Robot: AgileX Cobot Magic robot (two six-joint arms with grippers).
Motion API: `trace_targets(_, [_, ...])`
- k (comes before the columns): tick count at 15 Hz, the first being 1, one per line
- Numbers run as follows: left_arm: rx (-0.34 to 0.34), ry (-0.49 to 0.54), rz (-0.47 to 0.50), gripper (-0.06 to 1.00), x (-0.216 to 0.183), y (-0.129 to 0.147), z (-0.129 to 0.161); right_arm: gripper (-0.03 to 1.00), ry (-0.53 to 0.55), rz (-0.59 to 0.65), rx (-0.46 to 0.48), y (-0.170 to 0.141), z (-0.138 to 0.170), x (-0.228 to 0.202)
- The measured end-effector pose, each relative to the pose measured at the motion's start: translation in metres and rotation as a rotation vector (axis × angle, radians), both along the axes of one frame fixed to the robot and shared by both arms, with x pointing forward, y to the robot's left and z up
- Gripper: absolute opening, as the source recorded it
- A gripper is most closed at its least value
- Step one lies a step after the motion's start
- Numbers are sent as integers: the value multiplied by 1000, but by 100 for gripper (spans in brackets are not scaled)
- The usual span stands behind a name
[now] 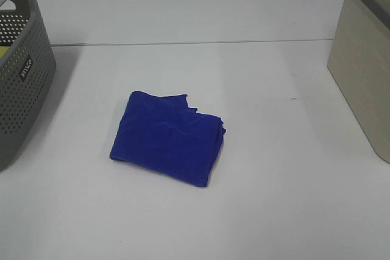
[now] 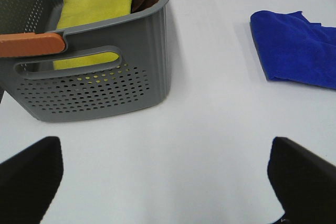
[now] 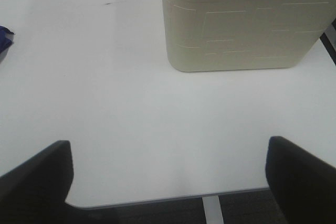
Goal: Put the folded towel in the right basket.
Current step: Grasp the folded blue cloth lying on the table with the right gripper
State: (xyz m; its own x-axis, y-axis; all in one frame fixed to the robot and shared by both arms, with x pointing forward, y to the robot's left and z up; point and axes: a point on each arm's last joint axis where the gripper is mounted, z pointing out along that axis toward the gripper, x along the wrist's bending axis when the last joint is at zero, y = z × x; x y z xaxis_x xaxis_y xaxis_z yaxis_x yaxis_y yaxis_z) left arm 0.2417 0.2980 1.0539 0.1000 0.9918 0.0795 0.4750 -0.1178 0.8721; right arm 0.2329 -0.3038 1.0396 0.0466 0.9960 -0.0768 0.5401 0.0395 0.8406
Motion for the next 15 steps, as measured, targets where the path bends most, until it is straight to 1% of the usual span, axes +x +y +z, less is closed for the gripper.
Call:
trace_targets(12, [0, 0, 0, 99, 0, 0, 0, 96, 0, 0, 0, 0, 0, 0])
trace_targets(13, [3, 0, 2, 99, 0, 0, 0, 96, 0, 0, 0, 0, 0, 0])
trace_targets(15, [30, 0, 18, 99, 0, 3, 0, 96, 0, 0, 0, 0, 0, 0])
